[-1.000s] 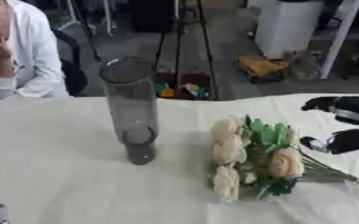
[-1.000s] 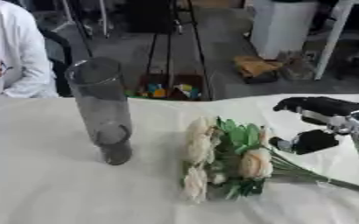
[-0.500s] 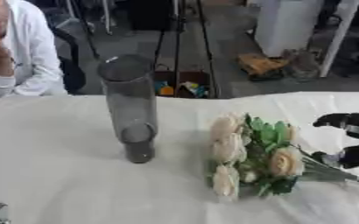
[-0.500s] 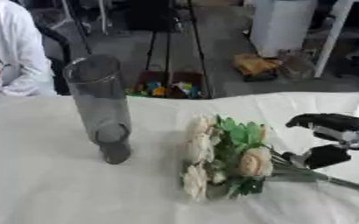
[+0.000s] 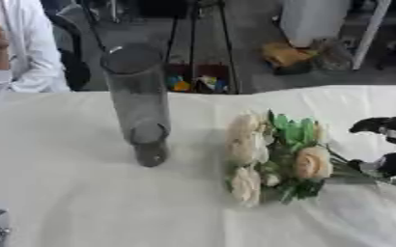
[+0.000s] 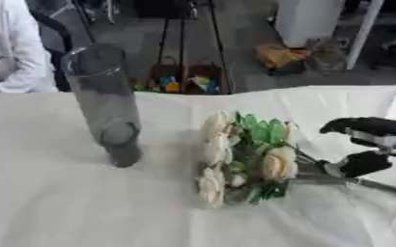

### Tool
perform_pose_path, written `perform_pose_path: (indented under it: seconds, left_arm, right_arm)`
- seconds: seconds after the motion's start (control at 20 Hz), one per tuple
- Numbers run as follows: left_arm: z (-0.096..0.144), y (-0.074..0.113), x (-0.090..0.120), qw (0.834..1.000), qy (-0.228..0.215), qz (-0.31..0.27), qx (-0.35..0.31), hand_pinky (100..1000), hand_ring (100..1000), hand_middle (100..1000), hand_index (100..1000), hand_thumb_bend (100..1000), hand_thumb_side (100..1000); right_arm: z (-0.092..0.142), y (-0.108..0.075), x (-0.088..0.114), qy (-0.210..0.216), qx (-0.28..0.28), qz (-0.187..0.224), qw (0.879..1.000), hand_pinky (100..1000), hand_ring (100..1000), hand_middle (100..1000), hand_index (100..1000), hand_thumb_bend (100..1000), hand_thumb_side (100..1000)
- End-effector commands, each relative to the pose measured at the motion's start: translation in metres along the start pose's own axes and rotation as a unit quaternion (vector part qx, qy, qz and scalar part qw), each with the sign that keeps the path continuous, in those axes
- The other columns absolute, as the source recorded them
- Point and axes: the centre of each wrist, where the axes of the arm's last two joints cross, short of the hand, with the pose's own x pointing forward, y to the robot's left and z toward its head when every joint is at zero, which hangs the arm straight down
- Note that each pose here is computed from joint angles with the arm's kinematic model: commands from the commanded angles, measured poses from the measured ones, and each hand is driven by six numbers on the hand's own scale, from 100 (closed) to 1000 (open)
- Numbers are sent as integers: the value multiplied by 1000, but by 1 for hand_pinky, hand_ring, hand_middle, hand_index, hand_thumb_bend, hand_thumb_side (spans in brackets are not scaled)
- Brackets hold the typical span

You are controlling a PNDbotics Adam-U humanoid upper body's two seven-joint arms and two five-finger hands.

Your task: Arrange flowers into the vase.

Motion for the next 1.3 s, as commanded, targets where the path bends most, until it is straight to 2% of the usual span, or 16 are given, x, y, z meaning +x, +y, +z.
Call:
perform_pose_path:
  seconds: [0.05, 0.85, 1.3]
  left_arm:
    - [-7, 2, 5, 1000, -16, -3, -3, 775, 863, 887, 948, 100, 1000]
    - [-7, 0, 5, 1000, -17, 0, -3, 775, 862, 887, 946, 100, 1000]
    - [-8, -1, 5, 1000, -18, 3, -5, 775, 861, 887, 947, 100, 1000]
  right_arm:
    - [8, -9, -5, 4, -10, 11, 1000, 1000, 1000, 1000, 1000, 386, 666]
    - [-2, 12, -1, -18, 16, 3, 1000, 1000, 1000, 1000, 1000, 383, 673]
    - [-5, 10, 10, -35, 10, 14, 999, 1000, 1000, 1000, 1000, 384, 669]
